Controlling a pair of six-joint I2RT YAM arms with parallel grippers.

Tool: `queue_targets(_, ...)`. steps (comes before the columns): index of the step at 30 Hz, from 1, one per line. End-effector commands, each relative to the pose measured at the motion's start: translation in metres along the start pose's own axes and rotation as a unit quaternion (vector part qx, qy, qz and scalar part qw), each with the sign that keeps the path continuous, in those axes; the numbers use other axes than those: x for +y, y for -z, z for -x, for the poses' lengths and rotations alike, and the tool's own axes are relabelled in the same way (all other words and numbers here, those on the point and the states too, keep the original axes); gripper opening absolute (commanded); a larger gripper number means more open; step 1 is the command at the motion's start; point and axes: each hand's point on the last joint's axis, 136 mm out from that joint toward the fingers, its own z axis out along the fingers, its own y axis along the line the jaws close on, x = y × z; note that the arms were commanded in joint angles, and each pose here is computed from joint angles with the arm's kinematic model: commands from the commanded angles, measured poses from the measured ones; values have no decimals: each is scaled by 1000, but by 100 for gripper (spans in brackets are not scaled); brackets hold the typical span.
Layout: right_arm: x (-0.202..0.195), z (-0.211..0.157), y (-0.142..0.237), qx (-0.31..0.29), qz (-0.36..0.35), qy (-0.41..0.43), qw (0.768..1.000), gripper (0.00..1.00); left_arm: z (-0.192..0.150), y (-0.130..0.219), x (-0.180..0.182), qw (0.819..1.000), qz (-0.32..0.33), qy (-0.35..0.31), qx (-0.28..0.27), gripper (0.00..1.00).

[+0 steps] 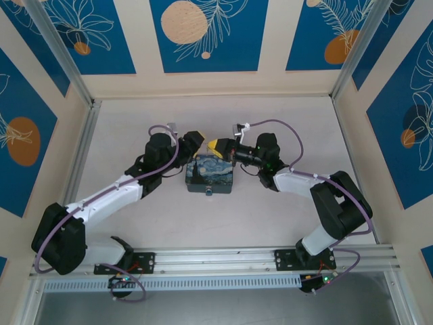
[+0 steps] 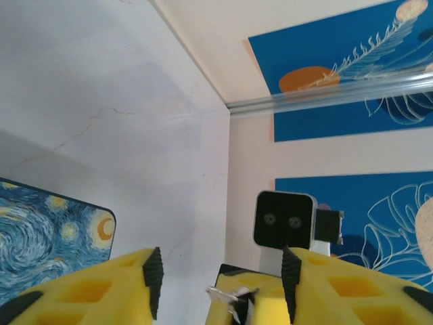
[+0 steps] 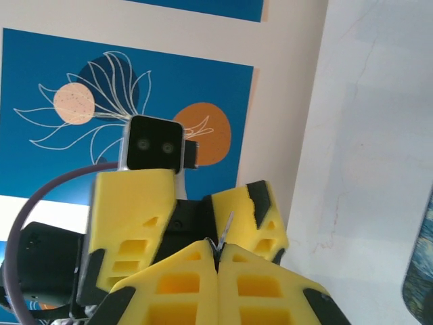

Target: Unlock the padlock with the key

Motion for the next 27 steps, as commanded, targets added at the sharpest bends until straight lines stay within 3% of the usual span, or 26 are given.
queue_targets(1,6,-3,8,0,6,23,1000,0,0,6,-16,1000,-13,-6,2,59)
queue_targets(10,14,-3,9,1,16,31,999,0,-8,-7,-11,999,-22,37,26,54)
queue_targets(27,12,0,4,-2,18,27,999,0,-17,-16,-12,996,-38,76,38,25)
